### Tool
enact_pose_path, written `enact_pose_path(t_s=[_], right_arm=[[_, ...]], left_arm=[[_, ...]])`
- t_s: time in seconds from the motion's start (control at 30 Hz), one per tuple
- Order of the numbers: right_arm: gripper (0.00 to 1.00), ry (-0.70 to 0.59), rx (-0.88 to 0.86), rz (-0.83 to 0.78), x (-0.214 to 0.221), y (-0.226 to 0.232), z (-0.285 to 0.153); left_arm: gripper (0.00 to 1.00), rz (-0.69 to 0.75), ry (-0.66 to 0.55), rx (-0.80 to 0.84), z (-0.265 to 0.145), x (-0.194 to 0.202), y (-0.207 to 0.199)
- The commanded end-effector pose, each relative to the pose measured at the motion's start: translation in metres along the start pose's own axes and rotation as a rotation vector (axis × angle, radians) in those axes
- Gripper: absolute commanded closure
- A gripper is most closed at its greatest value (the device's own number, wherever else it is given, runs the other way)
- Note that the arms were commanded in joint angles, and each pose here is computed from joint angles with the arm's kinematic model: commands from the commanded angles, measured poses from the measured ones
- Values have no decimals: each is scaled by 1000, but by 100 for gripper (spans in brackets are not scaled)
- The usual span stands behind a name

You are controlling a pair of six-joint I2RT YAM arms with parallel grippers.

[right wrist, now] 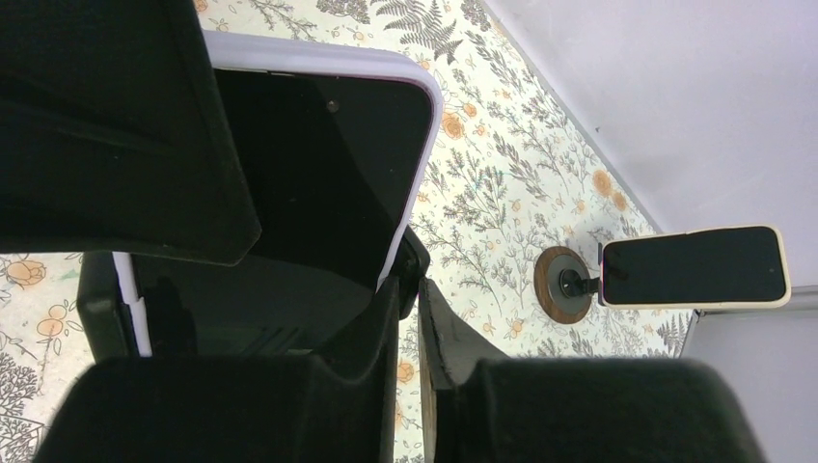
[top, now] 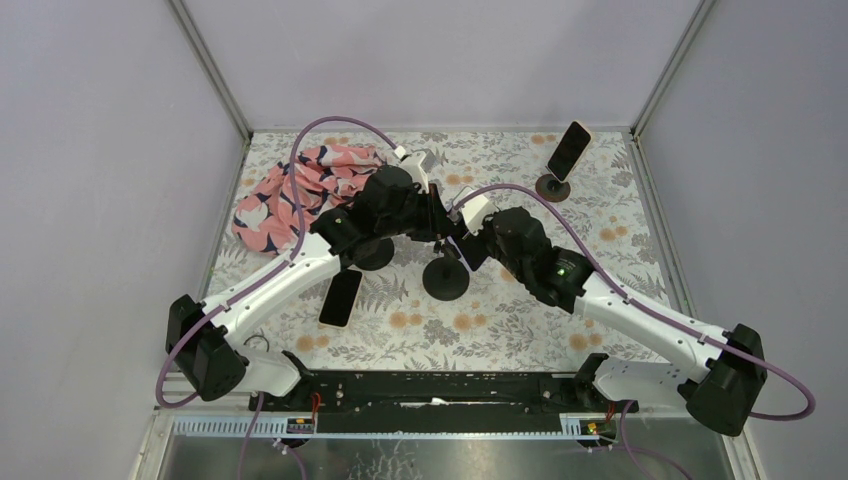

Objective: Place the phone on the phone stand
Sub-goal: Install the phone on the phone stand.

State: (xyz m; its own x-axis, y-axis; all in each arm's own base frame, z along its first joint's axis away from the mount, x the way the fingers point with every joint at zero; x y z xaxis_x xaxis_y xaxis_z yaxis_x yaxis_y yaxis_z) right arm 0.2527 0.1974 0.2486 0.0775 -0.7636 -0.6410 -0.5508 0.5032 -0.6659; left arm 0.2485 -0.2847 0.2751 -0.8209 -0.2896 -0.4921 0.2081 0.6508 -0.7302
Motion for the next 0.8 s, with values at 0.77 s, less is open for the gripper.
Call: enact_pose_path(t_s=[0.77], right_arm=[[93, -73, -50, 111, -13, -42, -47]], left_arm=[[100, -32, 77, -312, -2, 25, 68]])
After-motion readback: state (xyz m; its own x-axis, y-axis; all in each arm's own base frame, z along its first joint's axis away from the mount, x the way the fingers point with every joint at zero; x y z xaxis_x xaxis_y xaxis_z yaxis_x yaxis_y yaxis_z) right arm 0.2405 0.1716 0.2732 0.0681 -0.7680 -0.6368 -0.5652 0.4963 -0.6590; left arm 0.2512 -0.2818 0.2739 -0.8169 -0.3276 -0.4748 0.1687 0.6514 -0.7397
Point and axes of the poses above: each gripper's point midway between its finger pads, its own z axis out along the fingers, its own y axis along the line the jaws close on, x = y × z, the point moved 5 cm from there along -z, back along the fingers, and after that the axes turned 14 degrees about -z, right-handed, at the moved point
